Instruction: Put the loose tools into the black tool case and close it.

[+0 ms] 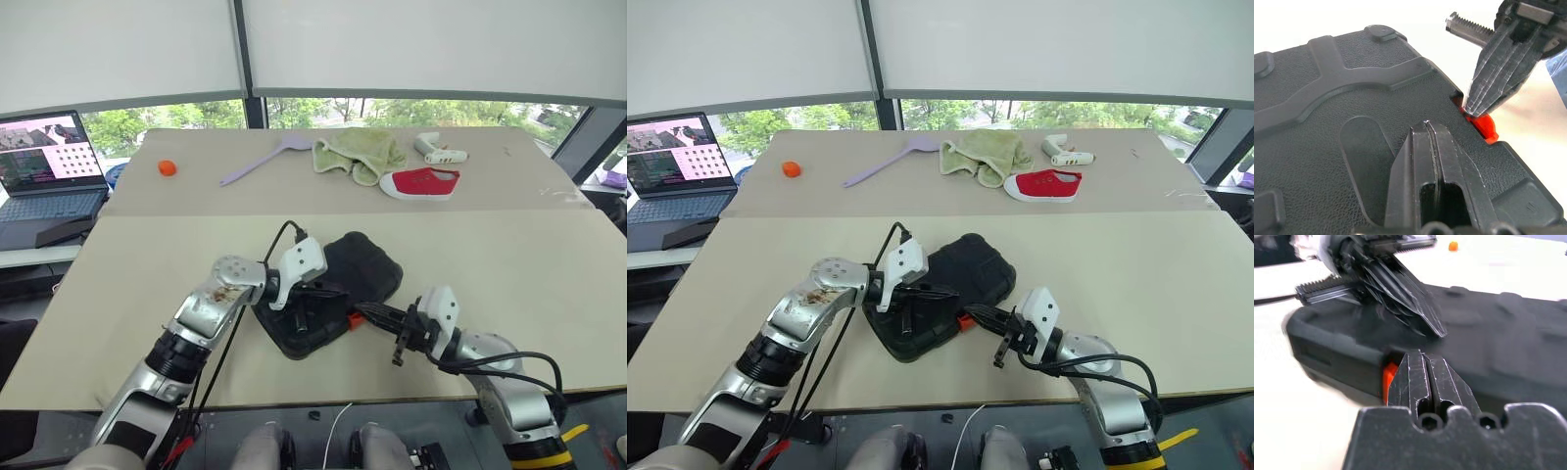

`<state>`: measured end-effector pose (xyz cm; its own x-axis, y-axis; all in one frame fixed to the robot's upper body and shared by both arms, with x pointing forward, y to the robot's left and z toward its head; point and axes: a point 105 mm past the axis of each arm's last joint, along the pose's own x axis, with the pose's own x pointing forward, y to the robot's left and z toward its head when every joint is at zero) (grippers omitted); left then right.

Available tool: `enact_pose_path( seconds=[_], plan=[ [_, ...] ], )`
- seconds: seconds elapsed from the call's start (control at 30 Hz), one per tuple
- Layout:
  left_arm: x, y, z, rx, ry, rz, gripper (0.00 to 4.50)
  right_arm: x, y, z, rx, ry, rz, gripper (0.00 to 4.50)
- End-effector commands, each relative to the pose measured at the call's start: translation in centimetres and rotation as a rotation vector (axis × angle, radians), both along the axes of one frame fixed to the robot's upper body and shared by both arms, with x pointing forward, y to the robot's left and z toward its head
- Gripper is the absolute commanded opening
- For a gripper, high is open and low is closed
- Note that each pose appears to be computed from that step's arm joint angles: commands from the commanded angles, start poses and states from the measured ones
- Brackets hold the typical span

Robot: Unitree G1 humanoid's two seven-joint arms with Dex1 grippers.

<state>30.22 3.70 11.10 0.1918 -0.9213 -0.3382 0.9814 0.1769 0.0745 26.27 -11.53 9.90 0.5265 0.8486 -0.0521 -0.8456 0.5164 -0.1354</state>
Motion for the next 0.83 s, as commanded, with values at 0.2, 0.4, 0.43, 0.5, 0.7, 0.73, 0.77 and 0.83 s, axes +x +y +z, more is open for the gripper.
enact_pose_path(
  seconds=[0.2,0.4,0.43,0.5,0.7,0.73,0.77,0.83],
  plan=[
    [-1.8,5.6,2.3,-0.227,-0.048,0.073,1.86,-1.2,-4.9,3.0,-0.063,-0.073,-0.042,2.18],
    [-3.2,14.5,2.2,-0.131,-0.129,0.332,4.10,-1.4,-11.0,3.5,-0.222,-0.112,-0.137,4.19],
    [-3.7,16.4,1.7,-0.092,-0.152,0.389,4.48,-1.3,-12.1,3.6,-0.254,-0.145,-0.139,4.50],
    [-4.6,18.4,1.1,-0.046,-0.174,0.454,4.48,-1.4,-13.1,3.6,-0.283,-0.184,-0.107,4.50],
    [-6.8,23.0,-1.0,0.061,-0.193,0.630,4.48,-0.3,-16.1,2.8,-0.349,-0.178,-0.117,4.50],
    [-6.7,23.2,-0.9,0.053,-0.224,0.657,4.48,0.1,-16.2,2.8,-0.345,-0.187,-0.129,4.50],
    [-6.7,23.2,-0.8,0.046,-0.247,0.671,4.48,0.4,-16.4,2.8,-0.342,-0.194,-0.137,4.50],
    [-6.5,23.0,-0.7,0.055,-0.282,0.685,4.48,0.8,-16.4,2.6,-0.338,-0.200,-0.147,4.50]
  ],
)
